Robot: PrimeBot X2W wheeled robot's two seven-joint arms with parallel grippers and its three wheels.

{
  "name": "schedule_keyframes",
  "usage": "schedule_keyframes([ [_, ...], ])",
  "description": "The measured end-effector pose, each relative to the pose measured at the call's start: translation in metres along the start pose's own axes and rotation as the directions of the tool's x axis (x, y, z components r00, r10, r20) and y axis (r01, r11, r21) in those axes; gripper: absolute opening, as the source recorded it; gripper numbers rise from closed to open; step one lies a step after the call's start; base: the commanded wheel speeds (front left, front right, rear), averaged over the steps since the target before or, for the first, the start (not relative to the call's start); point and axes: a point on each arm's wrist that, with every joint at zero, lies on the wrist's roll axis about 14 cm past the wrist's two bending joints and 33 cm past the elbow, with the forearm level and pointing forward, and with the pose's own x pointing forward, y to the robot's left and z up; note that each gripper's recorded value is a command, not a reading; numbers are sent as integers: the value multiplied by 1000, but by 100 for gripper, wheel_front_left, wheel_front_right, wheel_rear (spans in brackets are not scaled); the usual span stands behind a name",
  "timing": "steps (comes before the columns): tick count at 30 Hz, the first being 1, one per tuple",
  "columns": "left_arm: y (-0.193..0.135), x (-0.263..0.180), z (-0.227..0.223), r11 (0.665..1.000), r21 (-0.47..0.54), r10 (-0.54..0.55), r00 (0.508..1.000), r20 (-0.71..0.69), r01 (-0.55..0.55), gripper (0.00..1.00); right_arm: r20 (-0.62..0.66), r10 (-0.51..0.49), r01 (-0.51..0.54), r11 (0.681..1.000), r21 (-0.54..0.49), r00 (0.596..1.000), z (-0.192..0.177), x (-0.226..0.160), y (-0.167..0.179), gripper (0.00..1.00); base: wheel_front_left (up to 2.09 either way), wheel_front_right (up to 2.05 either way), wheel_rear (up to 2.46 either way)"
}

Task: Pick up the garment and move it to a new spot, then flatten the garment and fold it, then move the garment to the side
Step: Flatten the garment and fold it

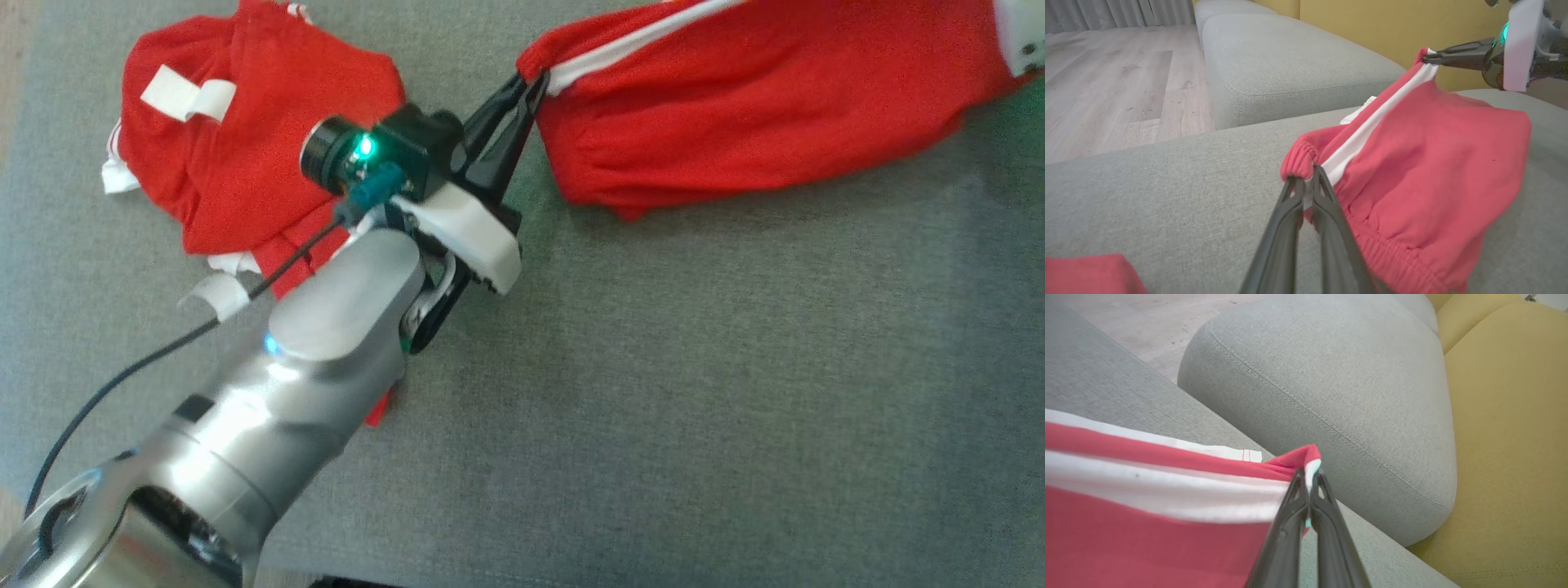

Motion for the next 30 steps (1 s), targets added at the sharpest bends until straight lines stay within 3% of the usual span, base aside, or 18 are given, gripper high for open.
schedule_keyframes([
  [5, 12, 9, -1, 1000, -13, 27, 1000, 2, -27, 0, -33, 20, -20, 1000, -10, 999, -10, 18, 10, 0, 0, 0, 0],
  [6, 14, 10, -3, 1000, -13, 27, 1000, 0, -27, 18, -38, 24, -25, 1000, -18, 999, -13, 20, 13, 93, 0, 0, 0],
  [7, 15, 10, -5, 999, -11, 31, 1000, -3, -31, 49, -45, 22, -22, 1000, -12, 999, -16, 22, 13, 100, 0, 0, 0],
  [8, 16, 11, -7, 999, -9, 35, 999, -7, -35, 93, -51, 18, -19, 1000, -7, 999, -18, 23, 12, 100, 0, 0, 0],
  [9, 17, 11, -9, 999, -11, 41, 999, -12, -41, 100, -50, 11, -11, 1000, 5, 999, -19, 24, 9, 100, 0, 0, 0],
  [15, 28, 7, -3, 996, 11, 90, 996, -6, -90, 100, 13, -37, 36, 997, 74, 999, -7, 16, -6, 100, 0, 0, 0],
  [19, 36, 2, 23, 990, 34, 136, 989, 57, -139, 100, 92, -95, 78, 982, 172, 991, 14, 2, -21, 100, 0, 0, 0],
  [24, 51, -21, 85, 971, 17, 229, 943, 240, -240, 100, 232, -210, 115, 924, 364, 950, 46, -33, -38, 100, 0, 0, 0],
  [30, 46, -60, 108, 954, -9, 284, 893, 349, -300, 100, 328, -318, 93, 828, 553, 890, 67, -81, -34, 100, 0, 0, 0],
])
